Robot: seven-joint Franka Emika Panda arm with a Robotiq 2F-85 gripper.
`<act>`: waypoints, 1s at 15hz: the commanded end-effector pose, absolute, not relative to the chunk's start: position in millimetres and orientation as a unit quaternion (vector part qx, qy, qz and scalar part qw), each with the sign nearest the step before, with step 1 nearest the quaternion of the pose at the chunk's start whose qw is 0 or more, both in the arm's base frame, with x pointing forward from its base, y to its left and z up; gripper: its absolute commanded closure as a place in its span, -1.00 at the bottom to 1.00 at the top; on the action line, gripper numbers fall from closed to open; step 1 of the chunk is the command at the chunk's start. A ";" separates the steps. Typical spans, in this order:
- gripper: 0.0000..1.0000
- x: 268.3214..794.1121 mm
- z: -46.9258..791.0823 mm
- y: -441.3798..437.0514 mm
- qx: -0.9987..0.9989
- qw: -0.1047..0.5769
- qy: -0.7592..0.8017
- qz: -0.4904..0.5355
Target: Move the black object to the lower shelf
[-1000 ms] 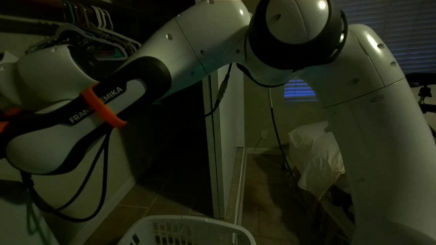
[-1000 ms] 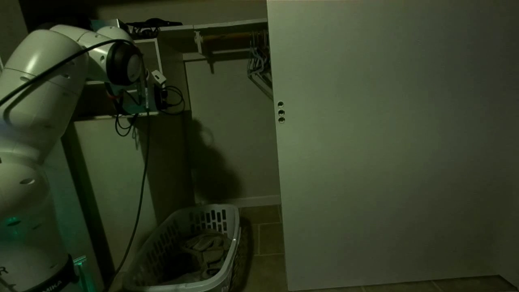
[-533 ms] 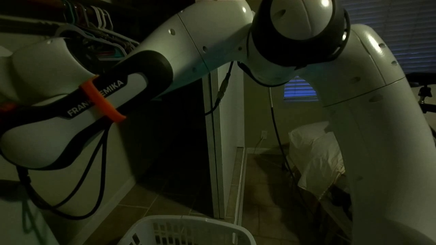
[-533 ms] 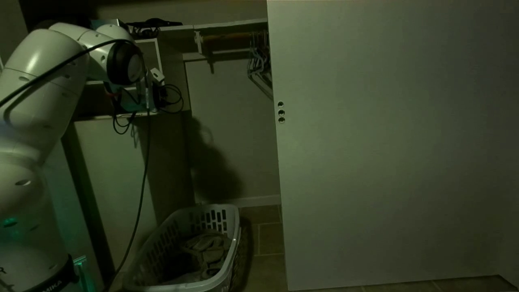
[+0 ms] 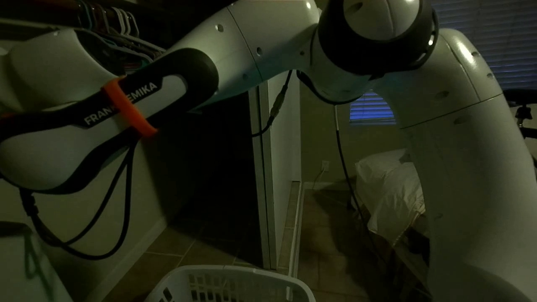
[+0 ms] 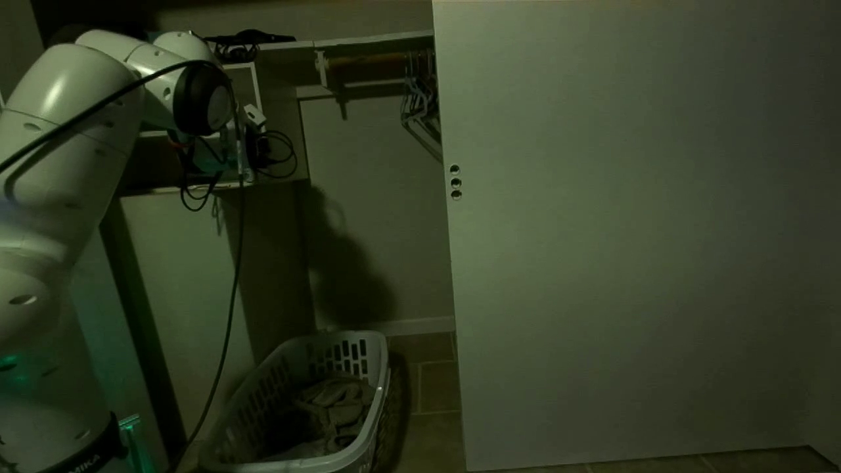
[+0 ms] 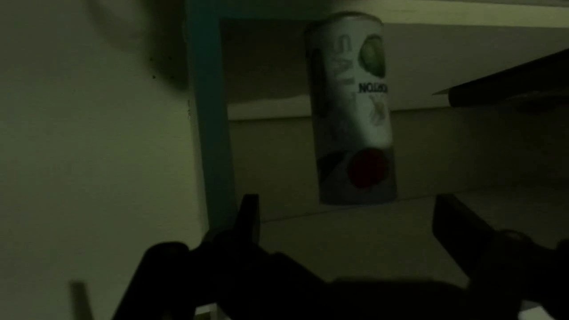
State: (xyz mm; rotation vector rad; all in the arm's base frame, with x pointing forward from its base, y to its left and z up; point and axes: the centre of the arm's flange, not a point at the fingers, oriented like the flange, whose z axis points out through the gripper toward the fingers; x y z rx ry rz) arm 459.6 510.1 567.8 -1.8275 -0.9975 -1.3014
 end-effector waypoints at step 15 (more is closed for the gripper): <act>-1.00 421.2 632.1 472.6 -0.744 0.259 -0.463 -0.406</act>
